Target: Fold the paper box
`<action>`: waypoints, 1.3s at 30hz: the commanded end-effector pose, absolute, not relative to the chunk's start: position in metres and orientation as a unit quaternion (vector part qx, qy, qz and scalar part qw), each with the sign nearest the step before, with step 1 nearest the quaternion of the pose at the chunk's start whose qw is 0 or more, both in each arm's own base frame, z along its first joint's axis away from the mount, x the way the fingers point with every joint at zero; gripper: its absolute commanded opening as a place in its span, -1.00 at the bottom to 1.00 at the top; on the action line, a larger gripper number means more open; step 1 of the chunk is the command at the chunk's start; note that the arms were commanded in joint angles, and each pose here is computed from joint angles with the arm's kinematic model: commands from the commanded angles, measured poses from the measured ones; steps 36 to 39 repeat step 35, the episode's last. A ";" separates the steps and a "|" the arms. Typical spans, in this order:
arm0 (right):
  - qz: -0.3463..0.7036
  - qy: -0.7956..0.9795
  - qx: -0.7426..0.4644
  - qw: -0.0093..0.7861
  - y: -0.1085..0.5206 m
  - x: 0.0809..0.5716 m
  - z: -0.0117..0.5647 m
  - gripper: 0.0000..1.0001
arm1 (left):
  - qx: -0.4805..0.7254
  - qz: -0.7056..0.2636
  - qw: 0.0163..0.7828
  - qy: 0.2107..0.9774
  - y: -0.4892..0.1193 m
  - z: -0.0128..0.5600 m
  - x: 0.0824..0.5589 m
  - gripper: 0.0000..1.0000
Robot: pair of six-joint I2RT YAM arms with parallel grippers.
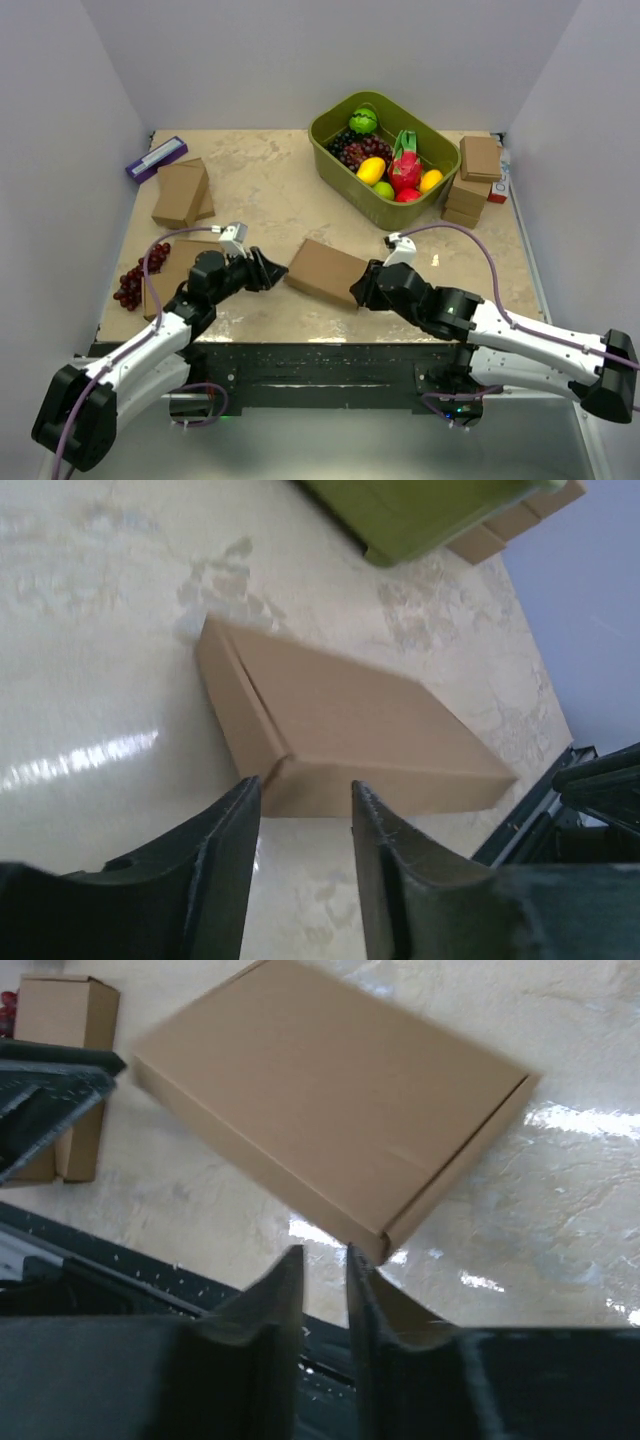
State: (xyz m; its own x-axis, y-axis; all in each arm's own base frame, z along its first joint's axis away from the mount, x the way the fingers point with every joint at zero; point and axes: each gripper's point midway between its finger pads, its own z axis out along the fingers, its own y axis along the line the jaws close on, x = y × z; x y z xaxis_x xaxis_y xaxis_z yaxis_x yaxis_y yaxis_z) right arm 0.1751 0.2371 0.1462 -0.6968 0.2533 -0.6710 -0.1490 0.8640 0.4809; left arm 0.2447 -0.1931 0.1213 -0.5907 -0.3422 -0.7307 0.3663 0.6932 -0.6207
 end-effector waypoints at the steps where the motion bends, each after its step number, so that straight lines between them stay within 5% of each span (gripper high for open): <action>1: 0.304 0.868 0.026 0.392 0.240 0.167 0.173 -0.19 | -0.014 -0.341 0.402 0.849 -0.175 0.093 0.223 0.28; 5: 0.304 0.869 0.016 0.390 0.242 0.167 0.175 0.47 | -0.016 -0.337 0.421 0.842 -0.173 0.111 0.230 0.62; 8: 0.290 0.867 0.014 0.406 0.245 0.184 0.178 0.71 | 0.000 -0.318 0.432 0.844 -0.173 0.121 0.248 0.75; 19: 0.224 0.808 0.039 0.543 0.144 0.314 0.244 0.82 | -0.001 -0.231 0.542 0.808 -0.096 0.222 0.340 0.91; 26: 0.151 0.760 0.047 0.630 0.085 0.307 0.302 0.98 | 0.040 -0.158 0.627 0.762 -0.073 0.294 0.322 0.99; 39: 0.143 0.762 0.051 0.630 0.080 0.302 0.297 0.98 | 0.031 -0.151 0.626 0.764 -0.069 0.297 0.317 0.99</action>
